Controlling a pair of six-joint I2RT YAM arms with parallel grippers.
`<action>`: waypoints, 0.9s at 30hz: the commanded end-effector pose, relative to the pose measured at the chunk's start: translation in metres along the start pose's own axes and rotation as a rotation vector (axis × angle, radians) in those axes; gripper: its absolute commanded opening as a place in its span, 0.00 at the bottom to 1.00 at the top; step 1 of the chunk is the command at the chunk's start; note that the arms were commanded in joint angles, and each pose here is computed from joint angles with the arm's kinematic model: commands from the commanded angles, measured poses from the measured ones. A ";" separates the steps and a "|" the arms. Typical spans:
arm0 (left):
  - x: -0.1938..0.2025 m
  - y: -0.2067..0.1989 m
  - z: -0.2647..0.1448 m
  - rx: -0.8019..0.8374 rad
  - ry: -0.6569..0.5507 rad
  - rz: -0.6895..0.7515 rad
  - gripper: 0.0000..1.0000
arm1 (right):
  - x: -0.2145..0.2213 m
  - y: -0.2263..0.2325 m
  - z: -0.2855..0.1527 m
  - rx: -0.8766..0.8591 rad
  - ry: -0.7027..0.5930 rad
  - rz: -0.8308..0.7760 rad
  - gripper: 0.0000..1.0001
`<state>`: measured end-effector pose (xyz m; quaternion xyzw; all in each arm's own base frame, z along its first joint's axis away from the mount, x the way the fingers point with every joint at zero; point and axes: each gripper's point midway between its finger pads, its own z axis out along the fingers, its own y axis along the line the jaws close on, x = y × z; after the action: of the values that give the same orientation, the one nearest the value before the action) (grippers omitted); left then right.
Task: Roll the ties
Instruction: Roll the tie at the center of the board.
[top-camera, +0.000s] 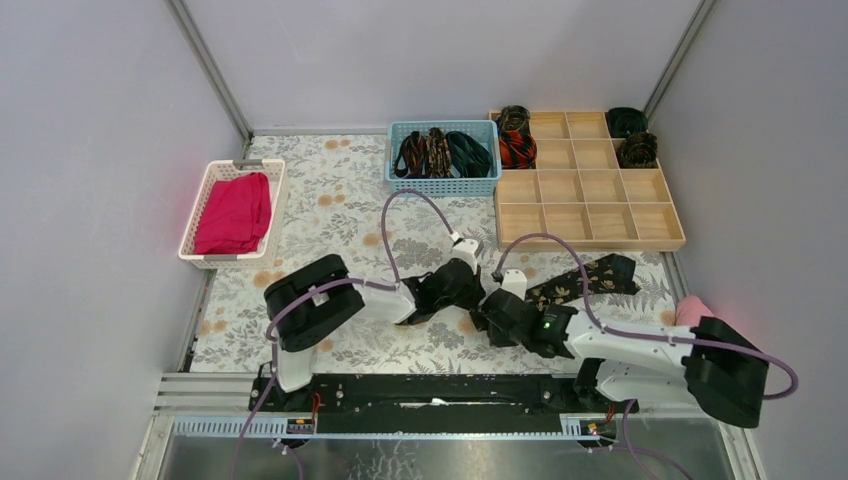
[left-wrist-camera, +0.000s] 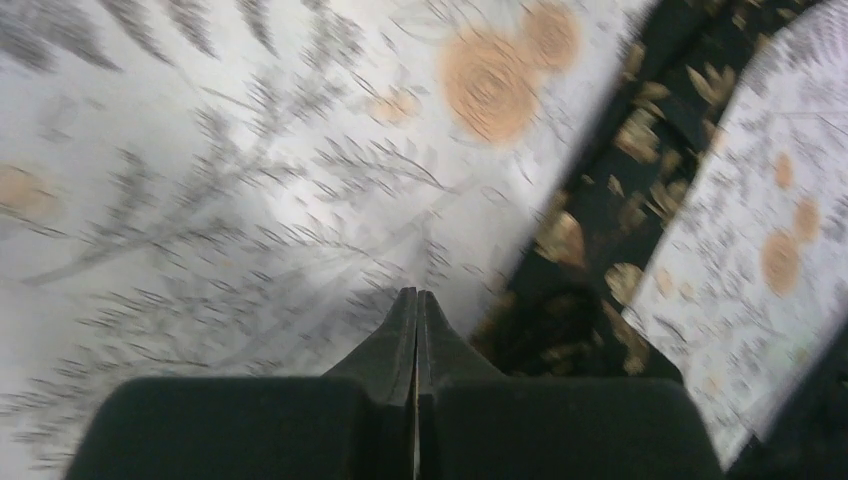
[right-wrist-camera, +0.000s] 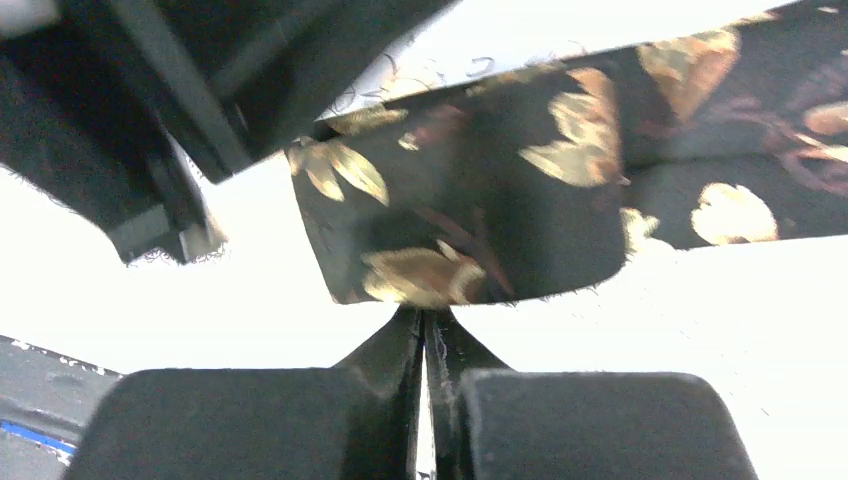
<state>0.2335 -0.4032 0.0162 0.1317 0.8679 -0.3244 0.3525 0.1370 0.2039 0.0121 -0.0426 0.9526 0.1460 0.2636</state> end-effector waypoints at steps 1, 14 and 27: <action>-0.006 0.063 0.003 -0.237 0.057 0.074 0.00 | -0.005 -0.021 -0.024 0.085 -0.033 0.003 0.06; -0.044 0.083 -0.015 -0.287 -0.005 -0.007 0.00 | -0.061 -0.017 -0.072 0.138 -0.176 -0.016 0.10; -0.026 0.066 -0.073 -0.207 -0.035 -0.103 0.00 | -0.087 -0.001 -0.082 0.221 -0.201 -0.201 0.12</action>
<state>0.2594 -0.3158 0.0344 0.0670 0.8983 -0.2344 0.3655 0.1658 0.1794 0.1093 -0.0504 0.9320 0.0658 0.3528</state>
